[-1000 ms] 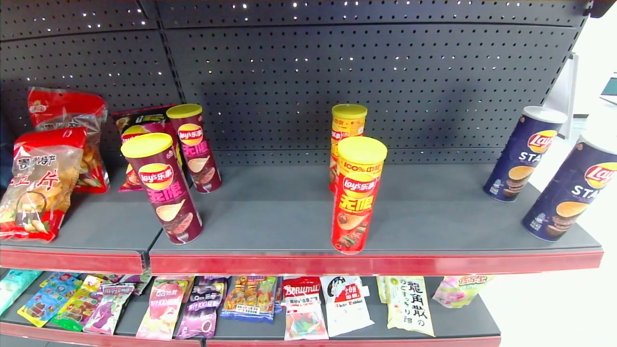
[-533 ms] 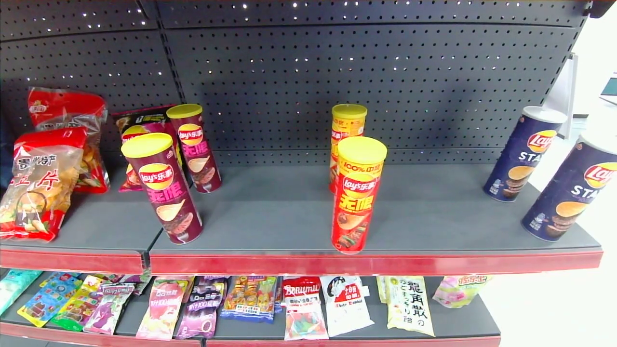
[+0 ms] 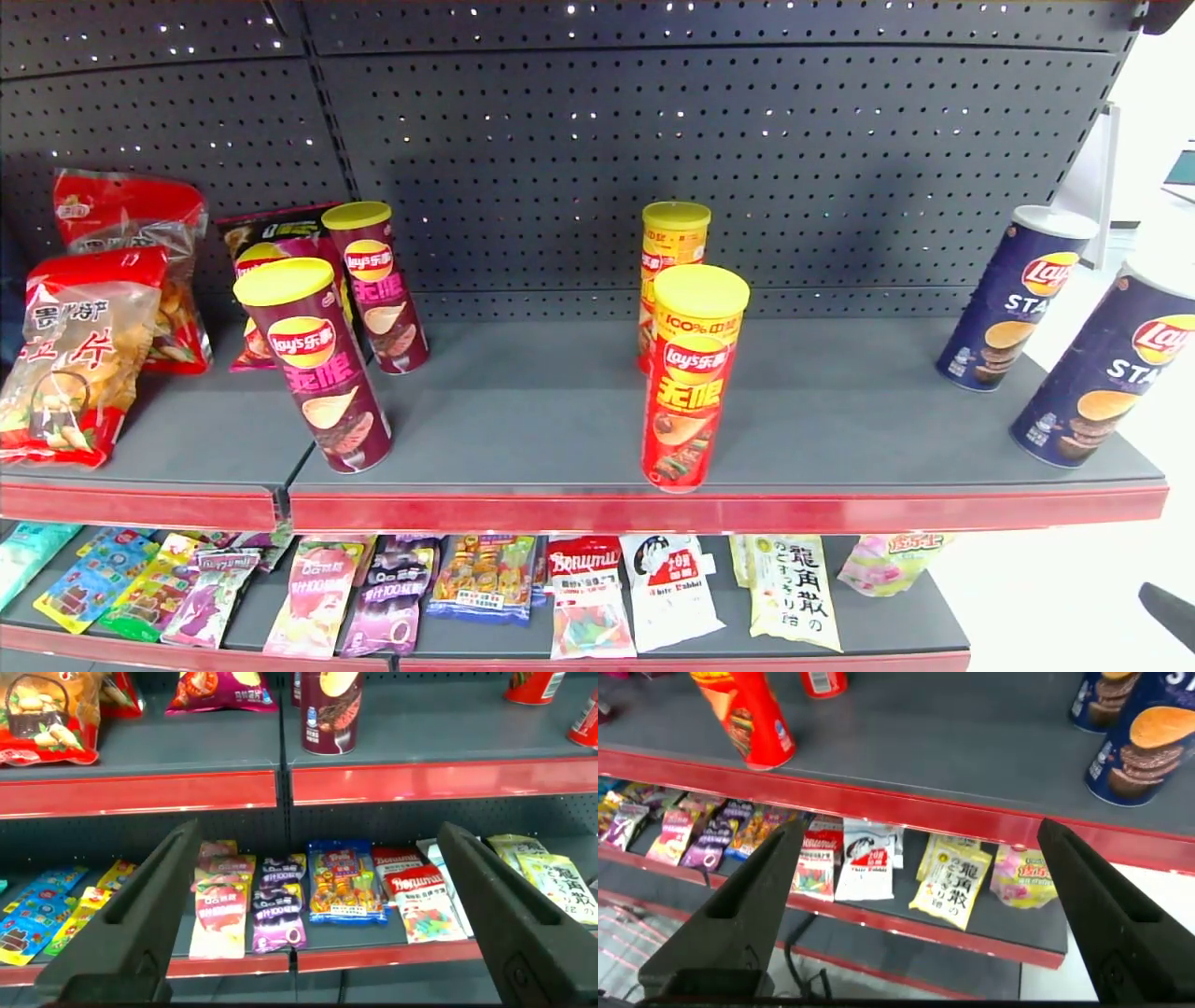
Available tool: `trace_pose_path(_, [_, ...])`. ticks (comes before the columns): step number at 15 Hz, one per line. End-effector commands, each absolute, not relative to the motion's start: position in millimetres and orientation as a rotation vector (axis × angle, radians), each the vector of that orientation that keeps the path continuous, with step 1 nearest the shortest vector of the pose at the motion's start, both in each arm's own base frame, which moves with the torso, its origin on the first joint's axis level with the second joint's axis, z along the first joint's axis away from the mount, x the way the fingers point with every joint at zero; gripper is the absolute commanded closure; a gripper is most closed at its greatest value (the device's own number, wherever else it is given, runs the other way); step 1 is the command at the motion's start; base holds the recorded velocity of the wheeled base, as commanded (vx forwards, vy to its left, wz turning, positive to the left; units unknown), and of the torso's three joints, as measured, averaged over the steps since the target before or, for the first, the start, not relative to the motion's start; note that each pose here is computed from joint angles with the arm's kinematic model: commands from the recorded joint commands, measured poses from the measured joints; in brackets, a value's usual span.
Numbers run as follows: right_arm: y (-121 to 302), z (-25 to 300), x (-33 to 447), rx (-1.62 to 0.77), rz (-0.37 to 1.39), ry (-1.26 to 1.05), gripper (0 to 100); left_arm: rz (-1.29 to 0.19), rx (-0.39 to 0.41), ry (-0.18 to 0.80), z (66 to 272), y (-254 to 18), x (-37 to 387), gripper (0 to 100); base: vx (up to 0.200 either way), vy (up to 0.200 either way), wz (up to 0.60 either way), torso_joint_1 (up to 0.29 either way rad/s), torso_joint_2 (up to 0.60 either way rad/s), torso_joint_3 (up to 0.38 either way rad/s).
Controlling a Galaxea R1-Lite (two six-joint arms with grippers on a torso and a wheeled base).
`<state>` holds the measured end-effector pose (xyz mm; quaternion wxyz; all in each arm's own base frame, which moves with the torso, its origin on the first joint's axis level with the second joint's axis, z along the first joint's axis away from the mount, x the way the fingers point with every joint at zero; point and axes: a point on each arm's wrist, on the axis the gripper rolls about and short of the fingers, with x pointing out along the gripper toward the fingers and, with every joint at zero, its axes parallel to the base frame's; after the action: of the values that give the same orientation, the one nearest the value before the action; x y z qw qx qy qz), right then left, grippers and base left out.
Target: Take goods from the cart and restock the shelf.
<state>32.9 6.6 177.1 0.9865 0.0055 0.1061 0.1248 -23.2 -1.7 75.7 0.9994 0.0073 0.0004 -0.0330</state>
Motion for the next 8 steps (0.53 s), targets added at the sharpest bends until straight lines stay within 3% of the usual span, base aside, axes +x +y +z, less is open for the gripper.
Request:
trace_pose_path(1, [10.7, 195.3, 79.7, 0.011, 0.243, 0.346, 0, -0.066, 0.015, 0.003, 75.7, -1.7, -23.1, 0, 0.000, 0.000, 0.00, 0.000, 0.00, 0.000])
trace_pose_path(8, [40.5, 176.9, 164.2, -0.037, 0.320, 0.583, 0, -0.066, 0.014, 0.003, 75.7, -1.7, -23.1, 0, 0.000, 0.000, 0.00, 0.000, 0.00, 0.000])
